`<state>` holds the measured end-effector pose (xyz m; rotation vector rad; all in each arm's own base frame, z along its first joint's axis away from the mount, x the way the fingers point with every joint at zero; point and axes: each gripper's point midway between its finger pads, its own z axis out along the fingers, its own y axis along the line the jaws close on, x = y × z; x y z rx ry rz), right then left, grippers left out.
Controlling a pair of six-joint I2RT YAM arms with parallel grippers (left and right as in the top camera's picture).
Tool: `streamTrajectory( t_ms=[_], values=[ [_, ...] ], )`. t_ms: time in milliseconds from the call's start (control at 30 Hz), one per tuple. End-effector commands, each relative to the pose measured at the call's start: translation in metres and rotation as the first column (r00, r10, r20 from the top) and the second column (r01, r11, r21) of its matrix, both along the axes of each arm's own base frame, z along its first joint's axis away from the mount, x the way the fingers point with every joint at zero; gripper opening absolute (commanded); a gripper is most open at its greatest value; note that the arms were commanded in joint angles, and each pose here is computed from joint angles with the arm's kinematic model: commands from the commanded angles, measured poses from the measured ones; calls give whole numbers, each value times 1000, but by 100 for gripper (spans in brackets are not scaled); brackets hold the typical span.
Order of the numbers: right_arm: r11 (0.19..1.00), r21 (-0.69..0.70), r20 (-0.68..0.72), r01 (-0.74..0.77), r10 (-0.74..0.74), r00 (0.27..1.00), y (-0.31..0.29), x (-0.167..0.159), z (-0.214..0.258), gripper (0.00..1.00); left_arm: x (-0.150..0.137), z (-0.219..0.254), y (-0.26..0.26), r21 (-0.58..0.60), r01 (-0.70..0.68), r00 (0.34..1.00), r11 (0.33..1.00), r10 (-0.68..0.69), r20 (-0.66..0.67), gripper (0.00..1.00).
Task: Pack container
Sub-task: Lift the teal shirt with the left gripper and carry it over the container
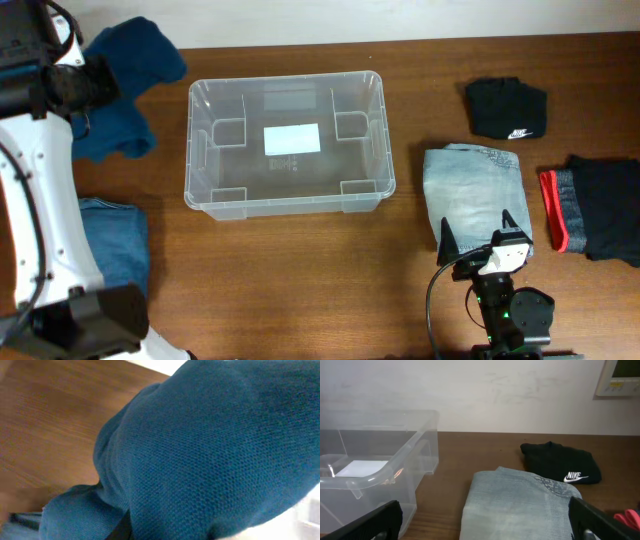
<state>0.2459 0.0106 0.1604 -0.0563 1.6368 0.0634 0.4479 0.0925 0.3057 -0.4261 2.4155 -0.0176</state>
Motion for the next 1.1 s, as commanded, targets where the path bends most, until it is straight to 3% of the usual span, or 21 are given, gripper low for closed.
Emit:
streamTrajectory(
  t_ms=[0,167,367,500,667,867,1067],
  values=[
    [1000,-2,1,-8,8,1000,1,0,-2,99,-11,51,-48,-115,88,988,989,-72,140,1],
    [1000,-2,1,-8,8,1000,1,0,-2,98,-18,63,-90,-113,171,975,979,-151,163,1],
    [1000,-2,1,-8,8,1000,1,0,-2,98,-23,68,-118,-86,138,978,987,-123,166,1],
    [1000,-2,1,-8,8,1000,1,0,-2,99,-28,65,-146,-146,138,982,980,-116,150,0],
    [1000,-2,1,-8,8,1000,1,0,-2,99,-33,64,-170,-135,99,986,986,-79,147,1],
    [1000,-2,1,-8,8,1000,1,0,-2,98,-48,50,-198,-113,69,994,991,-59,89,1],
    [1000,-2,1,-8,8,1000,1,0,-2,99,-38,16,-211,-113,21,1000,993,-21,7,1]
  ],
)
